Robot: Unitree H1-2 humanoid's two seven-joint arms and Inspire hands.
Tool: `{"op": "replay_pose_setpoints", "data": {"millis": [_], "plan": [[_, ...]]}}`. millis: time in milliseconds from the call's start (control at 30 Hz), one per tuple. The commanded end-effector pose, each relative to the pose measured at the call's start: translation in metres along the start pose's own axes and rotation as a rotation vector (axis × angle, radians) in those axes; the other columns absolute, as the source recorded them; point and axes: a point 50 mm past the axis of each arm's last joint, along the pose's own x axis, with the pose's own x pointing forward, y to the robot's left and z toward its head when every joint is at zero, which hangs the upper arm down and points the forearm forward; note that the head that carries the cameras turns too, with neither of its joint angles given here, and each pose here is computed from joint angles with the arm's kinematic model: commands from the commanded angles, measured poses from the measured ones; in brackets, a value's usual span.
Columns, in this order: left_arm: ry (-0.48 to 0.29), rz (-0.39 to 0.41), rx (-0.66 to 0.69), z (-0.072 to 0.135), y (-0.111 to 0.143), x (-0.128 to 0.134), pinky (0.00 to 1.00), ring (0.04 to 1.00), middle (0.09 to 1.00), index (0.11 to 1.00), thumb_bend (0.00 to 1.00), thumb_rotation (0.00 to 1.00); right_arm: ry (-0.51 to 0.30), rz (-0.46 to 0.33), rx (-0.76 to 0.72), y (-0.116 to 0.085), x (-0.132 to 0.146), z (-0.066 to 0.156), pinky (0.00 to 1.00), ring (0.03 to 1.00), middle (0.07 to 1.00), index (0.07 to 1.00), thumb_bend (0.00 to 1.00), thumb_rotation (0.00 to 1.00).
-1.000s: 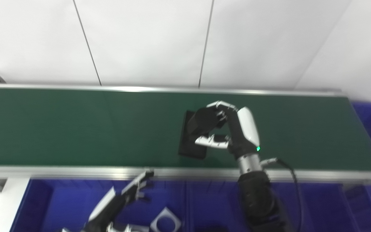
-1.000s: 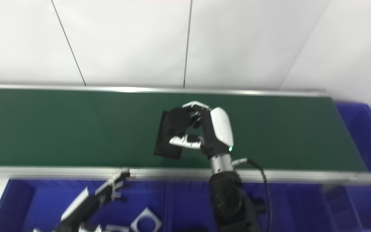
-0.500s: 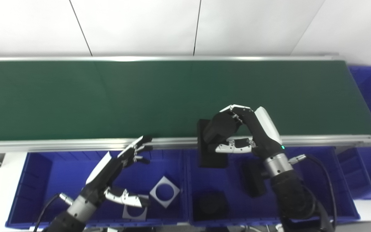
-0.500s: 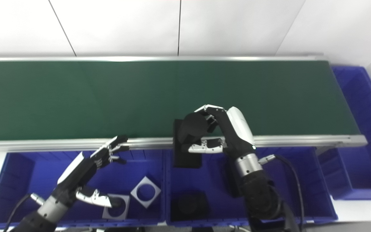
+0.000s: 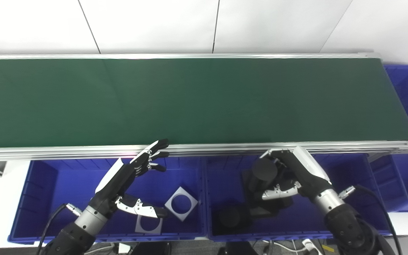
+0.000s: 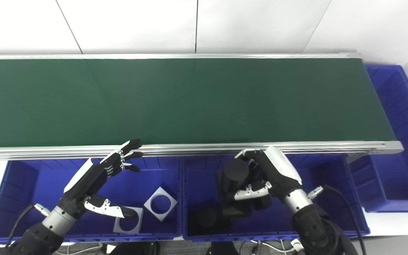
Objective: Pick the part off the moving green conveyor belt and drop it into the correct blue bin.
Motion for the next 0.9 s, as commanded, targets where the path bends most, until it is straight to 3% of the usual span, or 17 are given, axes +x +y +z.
{"op": "replay_pose_setpoints", "data": {"millis": [0,267,300,333,400,533,667,867], "plan": [[-0.04,0.0,0.012,0.01,0.004,0.0,0.71,0.884,0.947,0.947,0.94,0.27,-0.035,-0.006,-0.03,-0.005,0.002,0.006,0.42,0.478,0.453,0.545,0.51,0.0],[-0.046,-0.001,0.012,0.008,0.005,0.0,0.71,0.876,0.942,0.94,0.94,0.26,0.021,0.016,-0.049,0.005,0.009,-0.006,0.53,0.594,0.478,0.529,0.52,0.0],[-0.045,0.0,0.014,0.007,0.006,0.0,0.7,0.872,0.94,0.939,0.94,0.26,0.021,0.012,-0.042,0.005,0.009,-0.006,0.54,0.625,0.601,0.514,0.51,0.06],[-0.045,0.0,0.014,0.007,0.006,0.0,0.7,0.869,0.939,0.938,0.94,0.27,0.017,0.005,-0.031,0.005,0.008,-0.004,0.57,0.662,0.695,0.68,0.56,0.04],[-0.044,-0.002,0.018,0.006,0.006,-0.001,0.71,0.874,0.943,0.943,0.94,0.28,0.003,-0.013,-0.016,0.006,0.006,-0.002,0.66,0.785,0.821,0.803,0.67,0.08],[-0.036,-0.004,0.024,0.005,0.007,-0.003,0.71,0.879,0.948,0.944,0.94,0.28,-0.048,-0.054,0.025,0.008,-0.002,0.006,0.69,0.847,0.884,0.852,0.74,0.21],[-0.025,-0.014,0.041,0.004,0.008,-0.004,0.73,0.885,0.952,0.943,0.94,0.3,-0.109,-0.112,0.056,0.014,-0.013,0.016,0.77,0.906,0.941,0.918,0.79,0.42],[-0.019,-0.029,0.049,0.003,0.009,-0.005,0.76,0.909,0.965,0.947,0.94,0.29,-0.17,-0.199,0.1,0.026,-0.025,0.031,0.8,0.932,0.967,0.952,0.81,0.5]]}}
